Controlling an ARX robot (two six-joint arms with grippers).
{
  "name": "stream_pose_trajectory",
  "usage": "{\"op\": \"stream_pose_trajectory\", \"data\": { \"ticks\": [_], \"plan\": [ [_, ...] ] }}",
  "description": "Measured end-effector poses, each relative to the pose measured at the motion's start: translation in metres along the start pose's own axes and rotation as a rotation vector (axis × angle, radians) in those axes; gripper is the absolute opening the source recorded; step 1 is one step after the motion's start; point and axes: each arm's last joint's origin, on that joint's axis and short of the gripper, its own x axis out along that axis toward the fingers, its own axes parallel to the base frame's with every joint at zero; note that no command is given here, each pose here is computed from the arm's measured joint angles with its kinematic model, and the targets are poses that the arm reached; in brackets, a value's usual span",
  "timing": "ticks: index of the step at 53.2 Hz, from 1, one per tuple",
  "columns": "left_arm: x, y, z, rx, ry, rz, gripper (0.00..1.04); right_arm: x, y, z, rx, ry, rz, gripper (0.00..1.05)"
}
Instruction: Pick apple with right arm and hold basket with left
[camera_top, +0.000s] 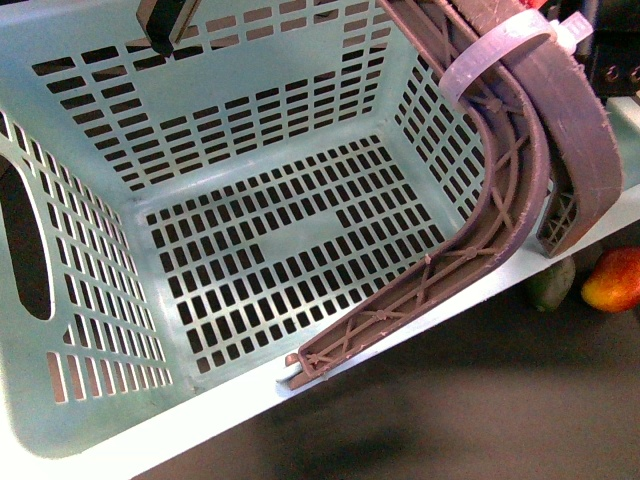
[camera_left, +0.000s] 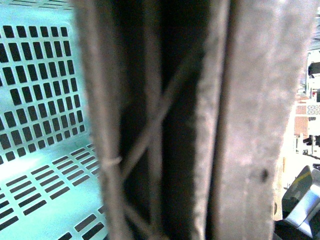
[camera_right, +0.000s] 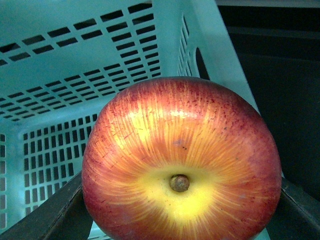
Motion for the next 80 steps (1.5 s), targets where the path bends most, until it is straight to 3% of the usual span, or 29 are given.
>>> {"op": "stream_pose_trajectory", "data": {
  "ticks": [9, 18, 42, 52, 60, 65, 80],
  "plan": [
    [0.0, 0.0, 0.0, 0.0, 0.001, -0.001, 0.15, 0.001, 0.006, -0.001, -0.009, 0.002, 0.012, 0.8],
    [0.0, 0.0, 0.0, 0.0, 0.0, 0.0, 0.15, 0.001, 0.006, 0.001, -0.005, -0.004, -0.002, 0.97],
    [0.001, 0.001, 0.0, 0.005, -0.005, 0.009, 0.15, -0.057, -0.037, 0.021, 0.057, -0.134, -0.261, 0.96],
    [0.002, 0.001, -0.001, 0.005, 0.0, 0.005, 0.15, -0.063, -0.041, 0.023, 0.053, -0.165, -0.286, 0.95],
    [0.002, 0.001, -0.001, -0.002, 0.009, 0.0, 0.15, -0.074, -0.047, -0.006, -0.009, -0.443, -0.3, 0.65],
    [0.001, 0.001, 0.0, 0.004, -0.005, 0.009, 0.15, -0.085, -0.05, -0.02, -0.02, -0.466, -0.307, 0.45],
    [0.001, 0.001, 0.0, 0.003, 0.001, 0.005, 0.15, -0.1, -0.054, -0.048, -0.026, -0.459, -0.307, 0.03]
  ]
}}
